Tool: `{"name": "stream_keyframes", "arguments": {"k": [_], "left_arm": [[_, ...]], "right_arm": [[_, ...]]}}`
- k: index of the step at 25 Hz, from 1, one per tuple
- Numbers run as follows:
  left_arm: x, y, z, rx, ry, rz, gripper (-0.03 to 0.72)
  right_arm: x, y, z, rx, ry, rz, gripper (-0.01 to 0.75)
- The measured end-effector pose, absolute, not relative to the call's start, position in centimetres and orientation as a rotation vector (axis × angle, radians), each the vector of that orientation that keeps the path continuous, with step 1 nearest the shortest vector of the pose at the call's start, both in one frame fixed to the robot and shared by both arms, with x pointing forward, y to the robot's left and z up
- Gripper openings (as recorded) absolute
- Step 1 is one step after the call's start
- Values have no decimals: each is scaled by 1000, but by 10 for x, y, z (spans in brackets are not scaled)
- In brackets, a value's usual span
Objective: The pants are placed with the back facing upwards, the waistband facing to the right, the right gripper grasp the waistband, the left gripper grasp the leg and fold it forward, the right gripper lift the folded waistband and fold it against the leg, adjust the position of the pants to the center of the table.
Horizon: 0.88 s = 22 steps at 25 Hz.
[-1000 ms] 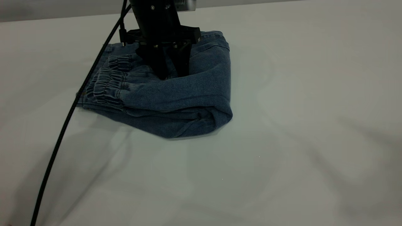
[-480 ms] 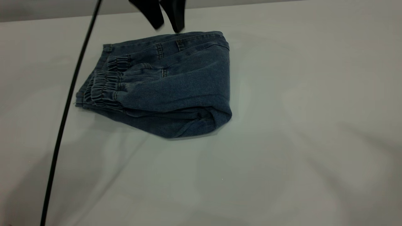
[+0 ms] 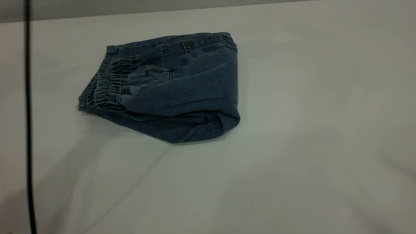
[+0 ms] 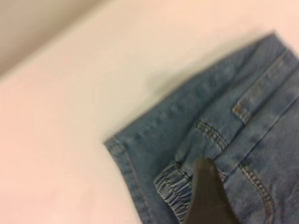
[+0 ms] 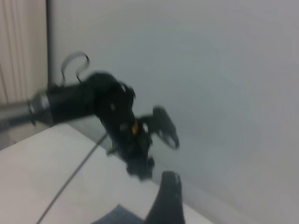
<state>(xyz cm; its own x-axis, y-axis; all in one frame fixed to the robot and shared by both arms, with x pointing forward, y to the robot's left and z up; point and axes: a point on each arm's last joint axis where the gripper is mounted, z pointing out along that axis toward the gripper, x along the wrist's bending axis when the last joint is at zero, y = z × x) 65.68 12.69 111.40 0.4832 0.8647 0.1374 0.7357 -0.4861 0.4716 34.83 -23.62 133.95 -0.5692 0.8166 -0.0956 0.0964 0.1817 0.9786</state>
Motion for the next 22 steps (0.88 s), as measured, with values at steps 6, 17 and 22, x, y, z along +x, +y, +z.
{"name": "stream_keyframes", "arguments": {"k": [6,17,22], "left_arm": [[604,150,1183,2243,1331,590,419],[482,203,1244,2118,1265,680,419],[424,228,1254,2036,1253,710,419]], "right_arm": [[303,-250,1338,892,1864,1447,583],[244,-268,1329,880,1836,1524,583],[229,-273,1309,897,1844,1520,583]]}}
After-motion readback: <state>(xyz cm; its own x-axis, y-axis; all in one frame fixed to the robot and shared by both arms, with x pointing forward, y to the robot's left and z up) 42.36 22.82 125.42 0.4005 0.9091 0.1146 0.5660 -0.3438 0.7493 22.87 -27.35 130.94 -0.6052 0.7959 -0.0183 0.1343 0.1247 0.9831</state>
